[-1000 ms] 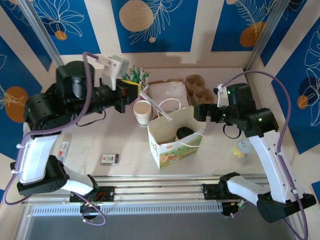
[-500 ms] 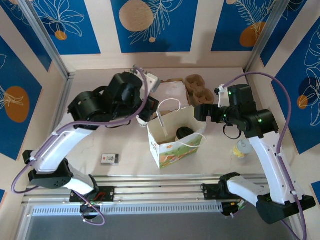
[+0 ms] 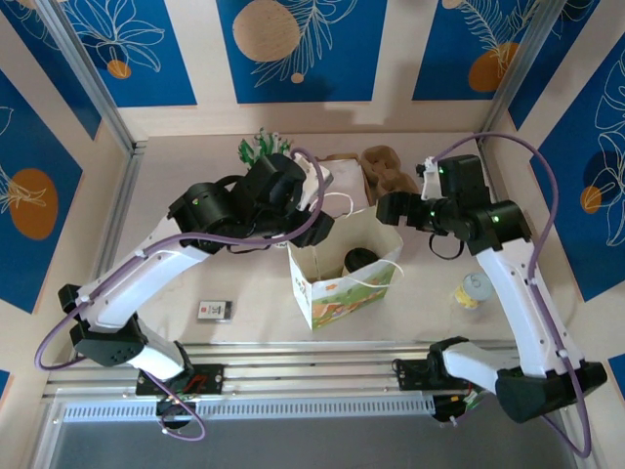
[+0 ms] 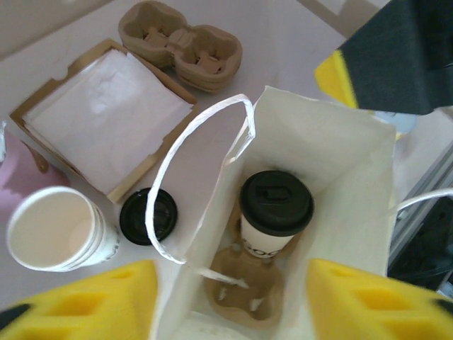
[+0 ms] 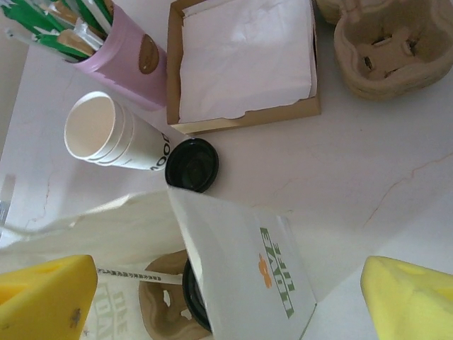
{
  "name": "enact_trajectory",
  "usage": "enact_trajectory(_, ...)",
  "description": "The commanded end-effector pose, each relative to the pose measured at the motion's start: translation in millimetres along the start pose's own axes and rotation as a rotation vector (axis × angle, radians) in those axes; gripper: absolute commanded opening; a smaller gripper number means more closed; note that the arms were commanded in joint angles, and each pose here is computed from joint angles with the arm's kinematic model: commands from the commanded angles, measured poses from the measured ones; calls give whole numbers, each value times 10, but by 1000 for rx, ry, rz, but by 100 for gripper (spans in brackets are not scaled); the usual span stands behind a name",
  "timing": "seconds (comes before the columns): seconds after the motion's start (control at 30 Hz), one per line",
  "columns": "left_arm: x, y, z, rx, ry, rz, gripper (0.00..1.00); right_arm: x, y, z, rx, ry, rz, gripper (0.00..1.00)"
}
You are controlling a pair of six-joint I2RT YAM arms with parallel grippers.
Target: Pack the takeout coffee
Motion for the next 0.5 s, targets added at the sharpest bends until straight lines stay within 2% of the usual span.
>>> enact_trajectory(0.0,-106,34,-223,9,-71,53,64,-223,33,32,-8,-43,17,94)
enact_trajectory(0.1,-171,255,-418,-50,-140,66,73,-340,50,215,5,-21,5,93)
enact_trajectory(0.27,-133,799,-755,-154,-295,8,100,-520,106,594,43,33,-34,93)
enact_trajectory(0.47,248,1392,-850,-312,-379,-64,100,-731,39,1102,78,103,-63,93)
Point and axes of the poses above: each hand's point on the last joint's axis, 136 mm out from that joint toward the fingers, its own z axis out along the fingers, its own y axis along the line the jaws close on, x = y × z, the point moved 1 cm from there along -z, back along the fingers, and after that the axes turned 12 degrees about -z, right-handed, at the moved point
